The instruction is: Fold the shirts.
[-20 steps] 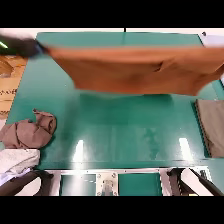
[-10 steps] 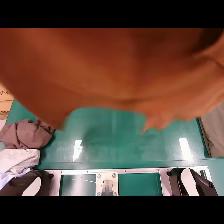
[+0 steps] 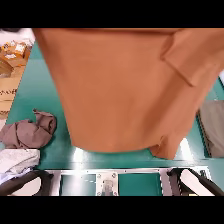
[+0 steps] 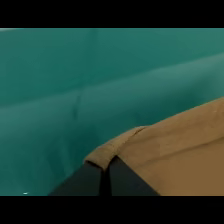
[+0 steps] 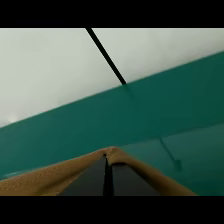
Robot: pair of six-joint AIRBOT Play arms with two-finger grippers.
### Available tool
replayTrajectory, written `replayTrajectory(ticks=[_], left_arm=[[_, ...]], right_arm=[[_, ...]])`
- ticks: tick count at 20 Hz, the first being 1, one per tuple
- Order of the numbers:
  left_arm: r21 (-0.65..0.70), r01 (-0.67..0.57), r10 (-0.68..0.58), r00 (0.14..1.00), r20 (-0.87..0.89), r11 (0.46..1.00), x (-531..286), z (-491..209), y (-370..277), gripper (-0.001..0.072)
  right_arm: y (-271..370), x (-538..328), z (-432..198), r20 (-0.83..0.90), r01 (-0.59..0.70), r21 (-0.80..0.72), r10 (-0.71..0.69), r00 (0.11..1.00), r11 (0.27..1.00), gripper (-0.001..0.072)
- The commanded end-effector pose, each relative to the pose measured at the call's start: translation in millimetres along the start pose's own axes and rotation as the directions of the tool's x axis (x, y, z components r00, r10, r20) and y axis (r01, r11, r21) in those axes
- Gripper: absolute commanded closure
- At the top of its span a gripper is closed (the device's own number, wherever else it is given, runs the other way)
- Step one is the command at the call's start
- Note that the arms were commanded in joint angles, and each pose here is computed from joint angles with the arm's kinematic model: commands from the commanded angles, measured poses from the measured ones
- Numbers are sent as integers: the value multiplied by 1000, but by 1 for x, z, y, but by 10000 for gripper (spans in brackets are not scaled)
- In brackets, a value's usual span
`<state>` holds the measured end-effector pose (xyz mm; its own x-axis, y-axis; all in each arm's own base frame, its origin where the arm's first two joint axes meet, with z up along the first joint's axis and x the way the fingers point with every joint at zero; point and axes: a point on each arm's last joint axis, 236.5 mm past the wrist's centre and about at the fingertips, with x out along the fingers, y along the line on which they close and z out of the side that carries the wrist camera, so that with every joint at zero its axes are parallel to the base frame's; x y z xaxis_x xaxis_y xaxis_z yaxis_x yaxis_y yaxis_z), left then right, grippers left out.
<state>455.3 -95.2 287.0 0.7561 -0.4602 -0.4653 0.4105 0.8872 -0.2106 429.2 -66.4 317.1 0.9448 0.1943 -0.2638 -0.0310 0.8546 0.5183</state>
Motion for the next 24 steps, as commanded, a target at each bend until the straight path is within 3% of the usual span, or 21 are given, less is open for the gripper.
replayTrajectory(ticks=[1, 8, 12, 16, 24], left_arm=[[-108, 58, -71, 990, -122, 993, 108, -62, 38, 678], [-212, 25, -91, 946, -310, 977, 230, -179, 70, 678], [-244, 5, -100, 919, -382, 970, 250, -221, 80, 678], [-261, -14, -106, 892, -439, 965, 253, -245, 83, 678], [-367, -3, -192, 848, -494, 930, 258, -275, 70, 678]], right_arm=[[-82, 100, -77, -174, 71, 102, -53, 983, 992, 688], [-203, 193, -208, -411, 244, 236, -131, 902, 940, 687], [-228, 183, -254, -540, 292, 170, -159, 827, 941, 689], [-238, 164, -277, -633, 312, 66, -202, 747, 948, 689], [-235, 167, -276, -622, 313, 99, -187, 760, 944, 688]])
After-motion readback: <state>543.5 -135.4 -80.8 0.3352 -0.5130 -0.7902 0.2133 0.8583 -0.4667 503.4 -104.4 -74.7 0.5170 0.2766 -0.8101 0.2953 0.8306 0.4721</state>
